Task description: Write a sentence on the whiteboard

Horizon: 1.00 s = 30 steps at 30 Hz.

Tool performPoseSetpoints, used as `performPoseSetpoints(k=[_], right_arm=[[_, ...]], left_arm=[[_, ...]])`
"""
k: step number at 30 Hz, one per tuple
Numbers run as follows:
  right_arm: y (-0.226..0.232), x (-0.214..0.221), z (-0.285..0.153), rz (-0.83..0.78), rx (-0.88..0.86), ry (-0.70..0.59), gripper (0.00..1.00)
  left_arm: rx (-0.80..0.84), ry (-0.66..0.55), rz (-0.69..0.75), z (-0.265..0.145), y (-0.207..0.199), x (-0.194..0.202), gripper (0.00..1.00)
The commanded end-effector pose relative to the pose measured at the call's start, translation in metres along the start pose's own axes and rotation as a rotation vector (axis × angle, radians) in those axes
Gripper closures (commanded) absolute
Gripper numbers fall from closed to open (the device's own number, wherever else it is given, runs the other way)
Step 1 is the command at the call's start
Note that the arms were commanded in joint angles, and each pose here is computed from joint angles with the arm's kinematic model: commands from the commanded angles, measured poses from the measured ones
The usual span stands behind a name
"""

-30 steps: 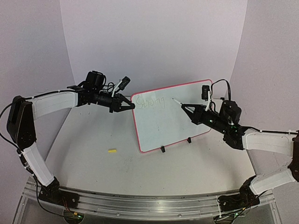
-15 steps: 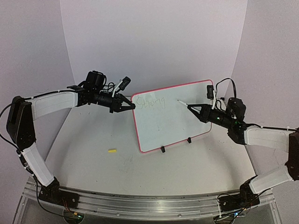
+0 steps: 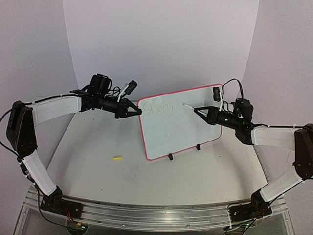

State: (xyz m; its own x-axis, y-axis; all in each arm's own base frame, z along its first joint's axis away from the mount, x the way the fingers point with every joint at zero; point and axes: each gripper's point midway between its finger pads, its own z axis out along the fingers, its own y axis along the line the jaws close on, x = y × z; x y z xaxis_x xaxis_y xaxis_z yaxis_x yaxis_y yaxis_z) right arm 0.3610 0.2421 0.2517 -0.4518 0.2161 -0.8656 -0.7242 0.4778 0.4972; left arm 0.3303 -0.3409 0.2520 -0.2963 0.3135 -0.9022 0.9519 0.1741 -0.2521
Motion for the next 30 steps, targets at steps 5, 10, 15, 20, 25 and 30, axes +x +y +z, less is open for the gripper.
performPoseSetpoints(k=[5, 10, 15, 20, 25, 30], right_arm=[[-0.005, -0.032, 0.001, -0.044, 0.005, -0.092, 1.0], [-0.008, -0.036, 0.006, -0.045, 0.003, -0.096, 1.0], [-0.014, -0.038, 0.009, -0.041, 0.014, -0.1, 1.0], [-0.016, -0.038, 0.012, -0.039, 0.008, -0.097, 1.0], [-0.018, -0.029, 0.013, -0.027, -0.001, -0.073, 1.0], [-0.021, -0.01, 0.01, -0.002, 0.001, -0.039, 1.0]], left_arm=[[-0.016, 0.059, 0.021, 0.007, -0.004, 0.01, 1.0], [-0.014, 0.063, 0.02, 0.008, -0.004, 0.012, 1.0], [-0.016, 0.065, 0.019, 0.008, -0.003, 0.012, 1.0], [-0.016, 0.067, 0.019, 0.009, -0.003, 0.013, 1.0], [-0.016, 0.067, 0.02, 0.009, -0.003, 0.013, 1.0], [-0.013, 0.065, 0.02, 0.009, -0.004, 0.012, 1.0]])
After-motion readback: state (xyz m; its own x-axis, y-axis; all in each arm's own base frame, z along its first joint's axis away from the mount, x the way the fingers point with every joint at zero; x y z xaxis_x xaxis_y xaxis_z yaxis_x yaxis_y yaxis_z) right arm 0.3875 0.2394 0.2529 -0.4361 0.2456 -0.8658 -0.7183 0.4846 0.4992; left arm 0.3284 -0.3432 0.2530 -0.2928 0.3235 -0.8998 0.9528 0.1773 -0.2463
